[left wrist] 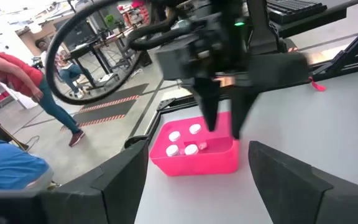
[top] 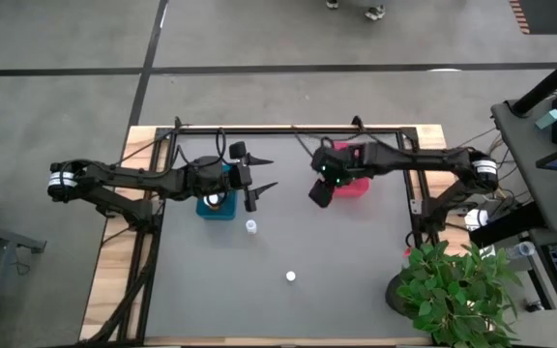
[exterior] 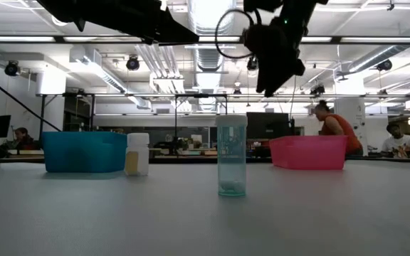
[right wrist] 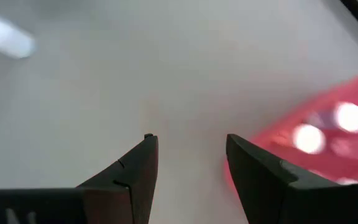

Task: Pick and place medicine bottles into bin by pill shape (circle, oval)
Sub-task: Put the transparent capsule bottle into the blue bin

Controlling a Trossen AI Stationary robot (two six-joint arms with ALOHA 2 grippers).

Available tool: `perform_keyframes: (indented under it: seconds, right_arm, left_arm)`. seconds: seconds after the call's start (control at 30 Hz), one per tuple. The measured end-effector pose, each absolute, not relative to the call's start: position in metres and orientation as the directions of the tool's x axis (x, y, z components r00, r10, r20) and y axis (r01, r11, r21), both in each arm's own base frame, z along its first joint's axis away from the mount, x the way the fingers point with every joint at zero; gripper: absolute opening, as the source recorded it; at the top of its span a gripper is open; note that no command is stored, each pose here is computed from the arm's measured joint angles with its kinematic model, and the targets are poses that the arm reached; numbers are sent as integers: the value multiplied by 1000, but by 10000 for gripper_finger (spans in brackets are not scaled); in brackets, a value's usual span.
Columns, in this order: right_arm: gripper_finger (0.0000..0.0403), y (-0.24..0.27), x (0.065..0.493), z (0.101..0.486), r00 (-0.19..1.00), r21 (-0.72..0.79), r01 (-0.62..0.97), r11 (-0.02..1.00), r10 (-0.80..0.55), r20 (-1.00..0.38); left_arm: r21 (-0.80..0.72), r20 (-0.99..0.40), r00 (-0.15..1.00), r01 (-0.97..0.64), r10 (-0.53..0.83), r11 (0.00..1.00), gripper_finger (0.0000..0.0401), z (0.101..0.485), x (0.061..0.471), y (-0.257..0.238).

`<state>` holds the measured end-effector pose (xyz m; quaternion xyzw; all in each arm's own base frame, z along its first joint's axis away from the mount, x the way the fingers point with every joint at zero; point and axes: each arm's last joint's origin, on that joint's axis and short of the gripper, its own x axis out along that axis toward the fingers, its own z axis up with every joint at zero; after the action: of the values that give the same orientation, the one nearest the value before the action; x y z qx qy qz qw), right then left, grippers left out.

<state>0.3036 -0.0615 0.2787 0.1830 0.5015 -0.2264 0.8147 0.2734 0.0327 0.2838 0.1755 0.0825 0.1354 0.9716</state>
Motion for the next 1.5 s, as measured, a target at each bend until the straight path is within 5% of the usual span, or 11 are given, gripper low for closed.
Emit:
perform_keyframes:
  seconds: [0.8, 1.07, 1.5]
  right_arm:
    - [172, 53, 316, 226, 648, 26, 72, 997, -27, -761]
    - [159, 64, 315, 204, 790, -30, -54, 998, 25, -613]
    - [150, 63, 311, 196, 927, -217, -142, 966, 53, -372]
  left_arm:
    - [360, -112, 950, -235, 292, 903, 258, 284, 273, 33]
    - [357, -112, 950, -235, 292, 904, 258, 284, 273, 33]
    - [130, -148, 954, -241, 259, 962, 258, 274, 272, 25]
